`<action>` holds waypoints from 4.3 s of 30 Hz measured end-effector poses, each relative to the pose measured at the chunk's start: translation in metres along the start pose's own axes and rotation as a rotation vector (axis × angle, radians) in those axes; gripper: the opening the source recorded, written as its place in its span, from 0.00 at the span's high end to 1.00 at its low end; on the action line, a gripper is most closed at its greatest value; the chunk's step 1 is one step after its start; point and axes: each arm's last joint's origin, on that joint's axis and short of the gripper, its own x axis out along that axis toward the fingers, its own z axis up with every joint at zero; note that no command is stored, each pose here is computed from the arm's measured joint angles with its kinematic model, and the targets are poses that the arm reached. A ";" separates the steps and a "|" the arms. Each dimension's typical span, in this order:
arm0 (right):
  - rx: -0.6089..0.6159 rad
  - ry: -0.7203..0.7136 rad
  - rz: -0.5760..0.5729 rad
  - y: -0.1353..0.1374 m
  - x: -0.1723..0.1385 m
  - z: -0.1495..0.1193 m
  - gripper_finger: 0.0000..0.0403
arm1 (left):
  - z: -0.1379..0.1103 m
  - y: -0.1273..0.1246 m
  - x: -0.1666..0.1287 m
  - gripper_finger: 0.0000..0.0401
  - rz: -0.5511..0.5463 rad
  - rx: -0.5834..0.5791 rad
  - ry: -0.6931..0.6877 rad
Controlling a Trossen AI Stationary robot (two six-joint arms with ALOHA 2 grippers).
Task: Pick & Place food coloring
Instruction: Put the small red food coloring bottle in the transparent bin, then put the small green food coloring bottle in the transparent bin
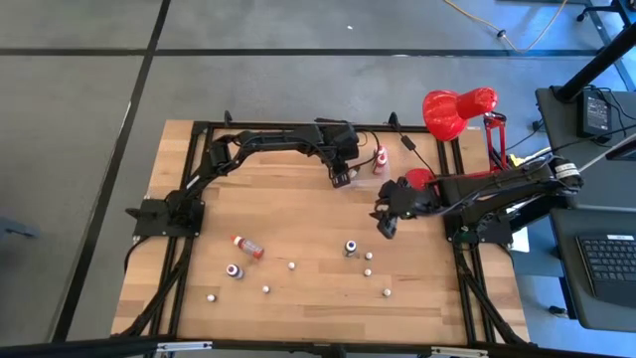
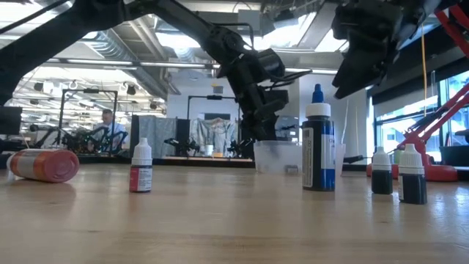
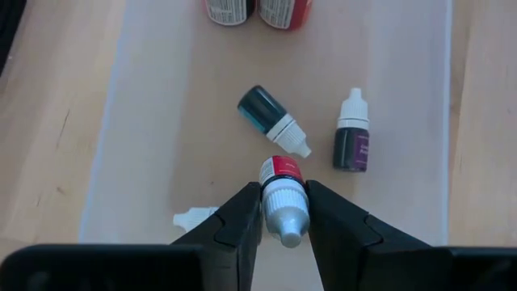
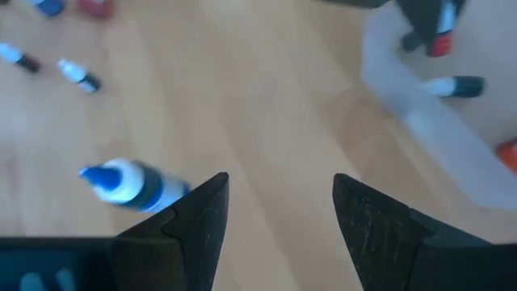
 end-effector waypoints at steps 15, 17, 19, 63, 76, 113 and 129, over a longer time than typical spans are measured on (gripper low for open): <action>-0.289 0.111 0.189 0.033 -0.003 -0.024 0.45 | 0.005 -0.001 -0.009 0.60 -0.001 -0.018 -0.043; -0.335 0.138 0.182 0.037 0.004 -0.029 0.45 | 0.008 -0.002 -0.016 0.59 -0.010 -0.018 -0.058; -0.376 0.166 0.174 0.041 0.013 -0.033 0.45 | 0.012 -0.002 -0.024 0.59 -0.010 -0.016 -0.092; -0.532 0.309 0.194 0.062 0.082 -0.067 0.83 | 0.011 -0.035 -0.031 0.59 -0.047 0.010 -0.042; -0.294 0.060 -0.141 0.016 0.049 -0.018 0.82 | 0.021 -0.015 -0.136 0.59 -0.001 -0.010 -0.191; 0.031 -0.084 -0.271 -0.085 0.123 0.038 0.77 | -0.081 -0.096 -0.130 0.60 -0.038 -0.112 0.525; 0.025 -0.082 -0.272 -0.085 0.123 0.038 0.76 | -0.108 -0.127 -0.107 0.58 -0.010 -0.167 0.583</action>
